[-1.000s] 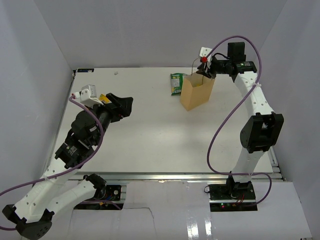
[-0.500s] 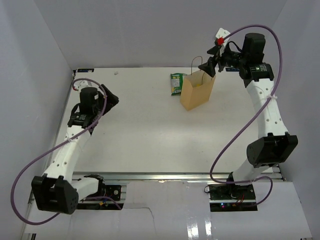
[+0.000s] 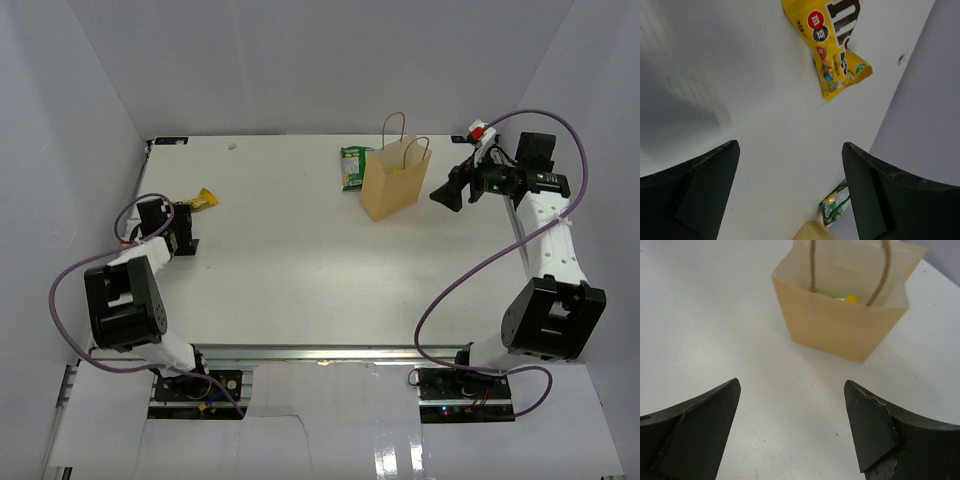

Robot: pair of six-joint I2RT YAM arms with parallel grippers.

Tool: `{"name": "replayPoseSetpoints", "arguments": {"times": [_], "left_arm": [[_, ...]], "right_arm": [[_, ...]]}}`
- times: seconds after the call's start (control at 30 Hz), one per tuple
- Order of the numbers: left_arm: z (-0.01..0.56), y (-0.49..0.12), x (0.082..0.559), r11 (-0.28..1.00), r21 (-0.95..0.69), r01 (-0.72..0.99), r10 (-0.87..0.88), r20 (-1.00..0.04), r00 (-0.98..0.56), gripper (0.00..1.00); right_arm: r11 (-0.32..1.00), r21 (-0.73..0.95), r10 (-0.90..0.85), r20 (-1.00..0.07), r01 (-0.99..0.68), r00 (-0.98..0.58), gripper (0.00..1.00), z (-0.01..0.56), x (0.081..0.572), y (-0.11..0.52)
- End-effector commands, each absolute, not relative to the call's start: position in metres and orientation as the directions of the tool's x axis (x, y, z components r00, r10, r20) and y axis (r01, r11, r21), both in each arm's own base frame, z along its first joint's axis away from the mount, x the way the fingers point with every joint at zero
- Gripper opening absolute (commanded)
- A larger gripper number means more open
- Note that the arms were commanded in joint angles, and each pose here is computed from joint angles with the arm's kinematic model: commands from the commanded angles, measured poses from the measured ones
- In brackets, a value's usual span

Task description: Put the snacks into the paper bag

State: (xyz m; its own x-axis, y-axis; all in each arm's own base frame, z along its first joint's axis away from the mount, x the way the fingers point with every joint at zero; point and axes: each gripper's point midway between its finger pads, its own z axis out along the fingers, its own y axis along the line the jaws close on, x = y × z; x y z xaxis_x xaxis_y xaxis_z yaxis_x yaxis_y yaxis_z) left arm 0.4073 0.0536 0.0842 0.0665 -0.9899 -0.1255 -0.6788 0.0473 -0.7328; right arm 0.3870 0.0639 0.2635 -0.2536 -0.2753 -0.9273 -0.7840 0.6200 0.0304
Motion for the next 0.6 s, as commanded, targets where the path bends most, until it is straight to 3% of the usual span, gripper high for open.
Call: {"name": "replayPoseSetpoints", "arguments": {"times": [0.0, 0.33, 0.57], "left_arm": [[0.109, 0.069, 0.453, -0.076, -0.807, -0.585, -0.983, -0.039, 0.181, 0.93], [0.072, 0.078, 0.499, -0.064, -0.740, -0.669, -0.989, -0.042, 0.141, 0.89], [0.043, 0.085, 0.496, -0.108, -0.644, -0.757, -0.984, -0.041, 0.176, 0.74]], "right_arm": [[0.549, 0.009, -0.292, -0.935, -0.836, -0.202, 0.90, 0.266, 0.356, 0.078], [0.523, 0.066, -0.279, -0.929, -0.850, -0.244, 0.89, 0.248, 0.341, 0.083], [0.529, 0.068, -0.279, -0.927, -0.846, -0.250, 0.89, 0.247, 0.340, 0.083]]}}
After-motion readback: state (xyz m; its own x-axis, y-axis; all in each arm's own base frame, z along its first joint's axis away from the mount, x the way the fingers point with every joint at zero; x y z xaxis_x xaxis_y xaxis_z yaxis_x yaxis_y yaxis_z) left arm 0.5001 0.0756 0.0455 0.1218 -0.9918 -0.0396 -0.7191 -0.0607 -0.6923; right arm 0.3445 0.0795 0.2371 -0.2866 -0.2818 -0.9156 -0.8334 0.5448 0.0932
